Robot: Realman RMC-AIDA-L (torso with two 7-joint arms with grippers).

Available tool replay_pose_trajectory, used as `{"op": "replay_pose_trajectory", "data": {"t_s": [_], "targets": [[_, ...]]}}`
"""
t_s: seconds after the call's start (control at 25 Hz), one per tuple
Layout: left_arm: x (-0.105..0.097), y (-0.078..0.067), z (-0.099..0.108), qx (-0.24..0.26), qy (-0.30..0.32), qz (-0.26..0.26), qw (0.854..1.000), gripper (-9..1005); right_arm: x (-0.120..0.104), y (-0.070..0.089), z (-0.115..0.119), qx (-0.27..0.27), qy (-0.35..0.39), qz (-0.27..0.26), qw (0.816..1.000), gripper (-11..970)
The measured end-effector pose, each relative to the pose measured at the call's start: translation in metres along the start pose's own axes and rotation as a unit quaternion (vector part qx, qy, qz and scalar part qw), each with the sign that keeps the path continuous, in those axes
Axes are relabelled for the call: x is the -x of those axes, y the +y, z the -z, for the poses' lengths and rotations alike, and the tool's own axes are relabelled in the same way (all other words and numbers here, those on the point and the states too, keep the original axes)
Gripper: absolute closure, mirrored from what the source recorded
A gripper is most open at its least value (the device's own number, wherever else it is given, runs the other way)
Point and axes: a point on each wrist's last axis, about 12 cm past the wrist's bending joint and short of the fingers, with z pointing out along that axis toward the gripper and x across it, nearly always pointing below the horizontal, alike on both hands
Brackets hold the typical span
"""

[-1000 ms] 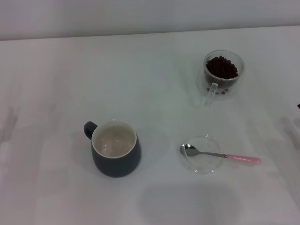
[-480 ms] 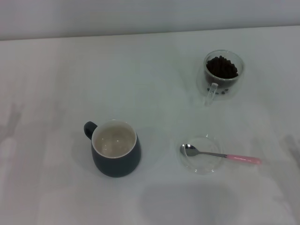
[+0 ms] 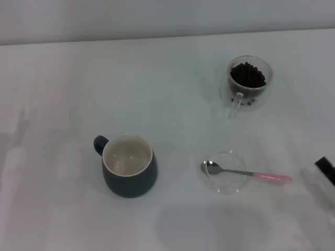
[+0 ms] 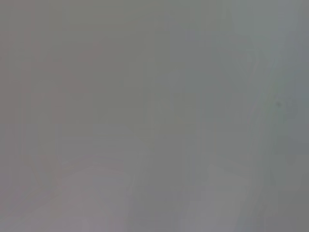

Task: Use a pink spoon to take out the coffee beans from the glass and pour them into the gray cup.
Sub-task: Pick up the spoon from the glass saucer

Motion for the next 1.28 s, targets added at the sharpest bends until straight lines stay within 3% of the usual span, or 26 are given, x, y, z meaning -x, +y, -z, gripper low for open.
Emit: {"op": "replay_pose_trajectory", "data": {"t_s": [0.4, 1.28], "targets": [[0.001, -0.004, -0.003, -0.006, -0.003, 0.004, 1.0, 114, -0.023, 0.014, -0.015, 0.027, 0.051, 0.009, 0.998, 284], [0.0, -0.011, -0.004, -0.018, -0.005, 0.01, 1.0, 113, -0.028, 0.014, -0.03, 0.039, 0.091, 0.023, 0.995, 318]]}}
